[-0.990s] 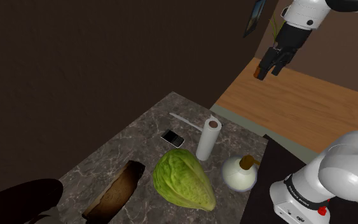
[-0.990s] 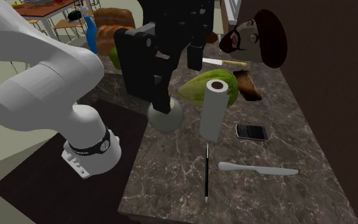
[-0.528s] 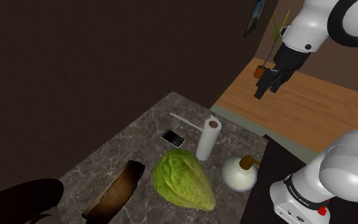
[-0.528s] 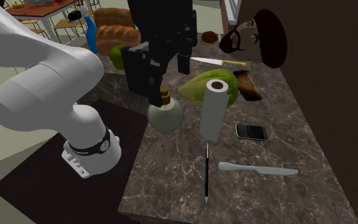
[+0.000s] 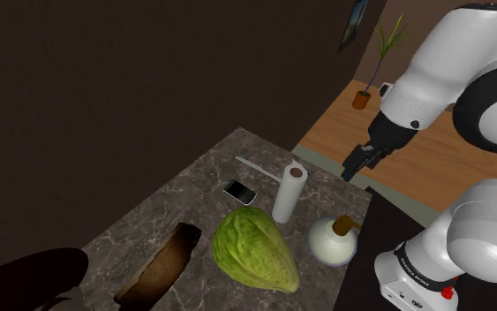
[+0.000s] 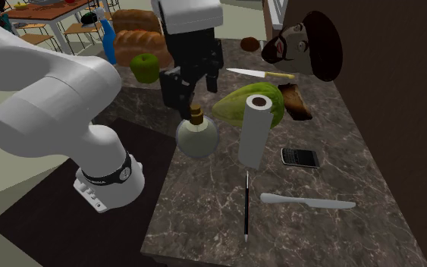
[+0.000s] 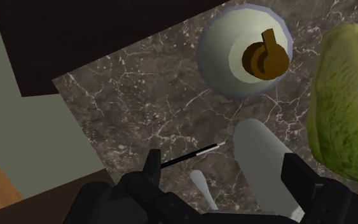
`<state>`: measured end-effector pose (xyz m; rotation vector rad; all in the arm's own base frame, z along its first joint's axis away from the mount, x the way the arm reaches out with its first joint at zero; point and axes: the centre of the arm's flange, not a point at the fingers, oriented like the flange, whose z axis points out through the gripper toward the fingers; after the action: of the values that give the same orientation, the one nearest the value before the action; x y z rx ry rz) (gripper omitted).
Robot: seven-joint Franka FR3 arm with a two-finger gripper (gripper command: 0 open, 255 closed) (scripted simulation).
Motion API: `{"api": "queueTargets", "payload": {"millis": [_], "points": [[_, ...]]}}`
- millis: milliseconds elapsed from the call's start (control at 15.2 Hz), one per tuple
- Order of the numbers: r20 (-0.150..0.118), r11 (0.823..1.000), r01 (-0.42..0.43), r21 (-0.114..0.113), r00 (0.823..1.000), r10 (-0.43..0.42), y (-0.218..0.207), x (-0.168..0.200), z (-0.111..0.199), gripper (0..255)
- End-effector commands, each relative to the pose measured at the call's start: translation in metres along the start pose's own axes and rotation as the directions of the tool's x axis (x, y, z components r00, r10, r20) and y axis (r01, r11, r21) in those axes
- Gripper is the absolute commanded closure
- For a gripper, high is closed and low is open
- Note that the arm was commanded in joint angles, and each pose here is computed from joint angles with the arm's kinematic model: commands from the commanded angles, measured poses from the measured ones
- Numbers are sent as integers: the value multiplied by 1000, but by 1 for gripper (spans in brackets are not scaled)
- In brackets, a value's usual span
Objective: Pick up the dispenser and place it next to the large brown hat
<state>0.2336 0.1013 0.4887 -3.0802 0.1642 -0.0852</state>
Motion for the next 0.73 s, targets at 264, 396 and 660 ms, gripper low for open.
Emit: {"api": "queueTargets", "payload": {"millis": [264, 396, 660], "points": [[-20, 1000, -21, -14, 1000, 20, -43, -51, 47, 0], [-27, 999, -27, -19, 999, 26, -59, -67, 64, 0], [-28, 999, -28, -20, 999, 28, -61, -69, 83, 0]]}}
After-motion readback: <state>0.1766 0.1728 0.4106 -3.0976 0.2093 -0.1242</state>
